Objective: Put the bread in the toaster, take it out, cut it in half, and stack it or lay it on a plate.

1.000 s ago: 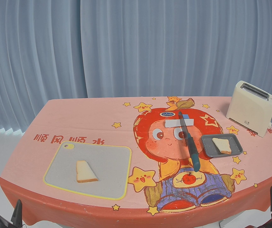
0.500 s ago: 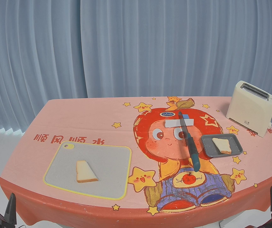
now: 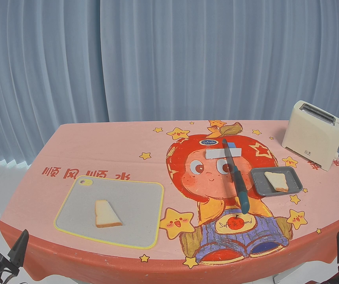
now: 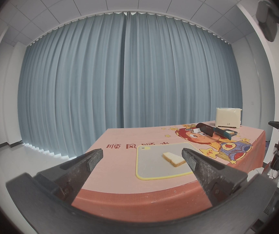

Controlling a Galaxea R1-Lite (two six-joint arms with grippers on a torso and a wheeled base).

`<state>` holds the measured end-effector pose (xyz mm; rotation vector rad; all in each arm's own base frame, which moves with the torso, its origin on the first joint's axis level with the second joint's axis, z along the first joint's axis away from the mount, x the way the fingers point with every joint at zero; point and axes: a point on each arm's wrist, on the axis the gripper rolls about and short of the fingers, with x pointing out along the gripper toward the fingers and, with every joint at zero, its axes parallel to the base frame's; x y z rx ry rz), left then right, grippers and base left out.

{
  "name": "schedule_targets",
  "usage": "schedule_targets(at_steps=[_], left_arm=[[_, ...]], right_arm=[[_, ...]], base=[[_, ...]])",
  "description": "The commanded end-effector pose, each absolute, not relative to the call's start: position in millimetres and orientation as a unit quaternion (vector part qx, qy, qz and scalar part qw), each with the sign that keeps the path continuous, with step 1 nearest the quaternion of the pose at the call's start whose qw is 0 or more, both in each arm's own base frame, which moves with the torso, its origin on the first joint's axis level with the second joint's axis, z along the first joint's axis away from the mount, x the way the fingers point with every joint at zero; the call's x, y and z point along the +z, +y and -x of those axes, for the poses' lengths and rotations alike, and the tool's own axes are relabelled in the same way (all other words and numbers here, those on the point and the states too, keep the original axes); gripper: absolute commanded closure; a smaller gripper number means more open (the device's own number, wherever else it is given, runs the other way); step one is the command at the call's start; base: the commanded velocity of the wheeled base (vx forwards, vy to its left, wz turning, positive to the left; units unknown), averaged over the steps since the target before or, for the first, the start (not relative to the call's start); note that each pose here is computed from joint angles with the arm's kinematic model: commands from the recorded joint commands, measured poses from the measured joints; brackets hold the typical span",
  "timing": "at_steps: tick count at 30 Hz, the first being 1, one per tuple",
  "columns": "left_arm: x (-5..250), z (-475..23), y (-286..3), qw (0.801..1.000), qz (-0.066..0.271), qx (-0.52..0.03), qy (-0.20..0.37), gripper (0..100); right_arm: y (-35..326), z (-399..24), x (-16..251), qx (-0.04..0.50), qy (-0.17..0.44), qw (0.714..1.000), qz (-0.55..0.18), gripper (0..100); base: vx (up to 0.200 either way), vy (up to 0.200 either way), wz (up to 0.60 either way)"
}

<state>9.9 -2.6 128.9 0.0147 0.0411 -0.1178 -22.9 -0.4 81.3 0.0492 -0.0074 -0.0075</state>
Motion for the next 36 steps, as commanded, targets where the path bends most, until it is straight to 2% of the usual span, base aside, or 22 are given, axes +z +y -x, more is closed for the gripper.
schedule_targets(at_steps=[1,6,12,25,36], left_arm=[[138.8,-30.1,-2.9,0.995,-0.004,-0.064,0.074,0],[149.2,-49.9,-3.3,0.991,0.001,-0.071,0.113,0],[149.0,-69.6,-3.4,0.984,0.003,-0.071,0.161,0],[158.6,-111.8,-3.7,0.973,0.007,-0.071,0.217,0],[156.4,-147.4,-20.2,0.956,-0.006,-0.117,0.268,0]], right_arm=[[-0.4,22.8,76.1,-0.004,-0.003,1.000,-0.025,0],[-0.4,22.8,76.1,-0.004,-0.003,1.000,-0.025,0],[-0.4,22.8,76.1,-0.004,-0.003,1.000,-0.025,0],[-0.4,22.8,76.1,-0.004,-0.003,1.000,-0.025,0],[-0.4,22.8,76.1,-0.004,-0.003,1.000,-0.025,0]], base=[[0.000,0.000,0.00],[0.000,0.000,0.00],[0.000,0.000,0.00],[0.000,0.000,0.00],[0.000,0.000,0.00]])
